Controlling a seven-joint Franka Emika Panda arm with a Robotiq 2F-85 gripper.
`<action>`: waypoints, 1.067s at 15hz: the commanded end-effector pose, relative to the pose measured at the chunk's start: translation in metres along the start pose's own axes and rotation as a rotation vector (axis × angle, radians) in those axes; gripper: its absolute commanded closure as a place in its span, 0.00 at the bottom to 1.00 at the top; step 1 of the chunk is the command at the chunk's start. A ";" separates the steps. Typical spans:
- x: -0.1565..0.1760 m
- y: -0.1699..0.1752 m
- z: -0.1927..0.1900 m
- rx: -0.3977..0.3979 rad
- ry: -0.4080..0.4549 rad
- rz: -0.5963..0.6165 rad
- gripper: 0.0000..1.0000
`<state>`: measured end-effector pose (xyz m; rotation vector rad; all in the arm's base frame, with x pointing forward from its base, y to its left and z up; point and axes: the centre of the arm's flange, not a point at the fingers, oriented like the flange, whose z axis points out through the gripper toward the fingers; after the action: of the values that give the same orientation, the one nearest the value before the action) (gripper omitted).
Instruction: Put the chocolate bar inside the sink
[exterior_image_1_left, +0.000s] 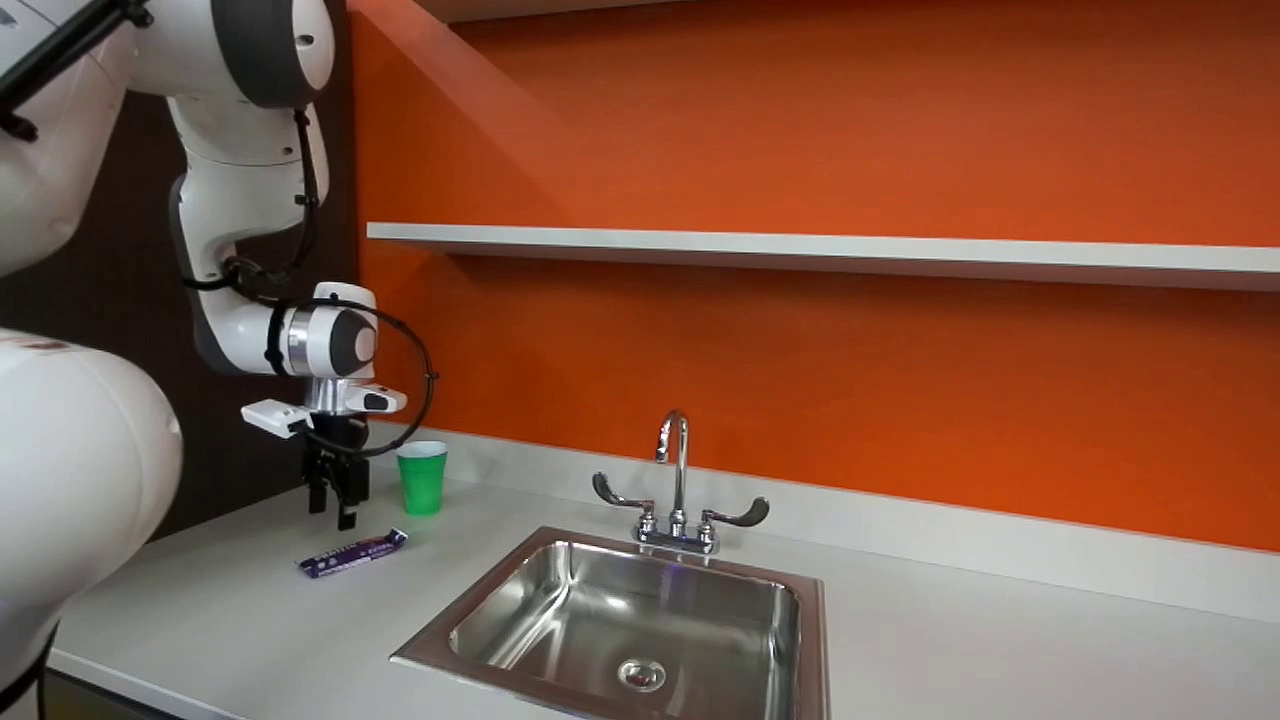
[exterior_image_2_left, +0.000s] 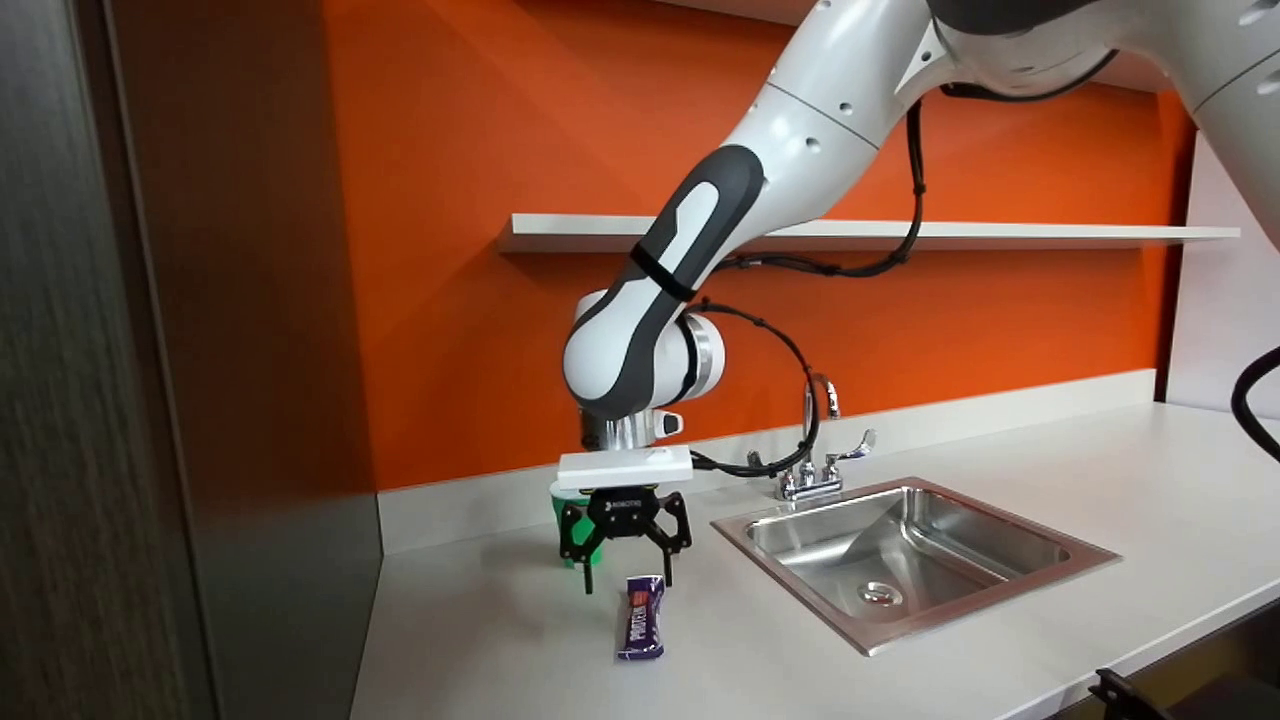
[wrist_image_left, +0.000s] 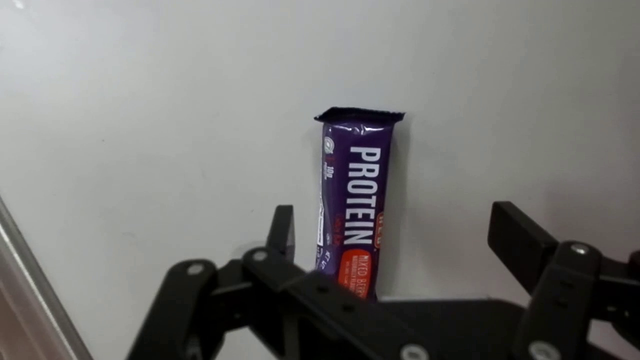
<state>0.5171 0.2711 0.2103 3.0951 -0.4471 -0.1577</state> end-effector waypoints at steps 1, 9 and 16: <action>0.008 -0.005 0.009 -0.009 0.011 0.044 0.00; 0.017 0.004 0.027 -0.018 0.001 0.082 0.00; 0.020 0.006 0.036 -0.027 -0.007 0.096 0.00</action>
<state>0.5265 0.2547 0.1753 3.0483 -0.5487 -0.1884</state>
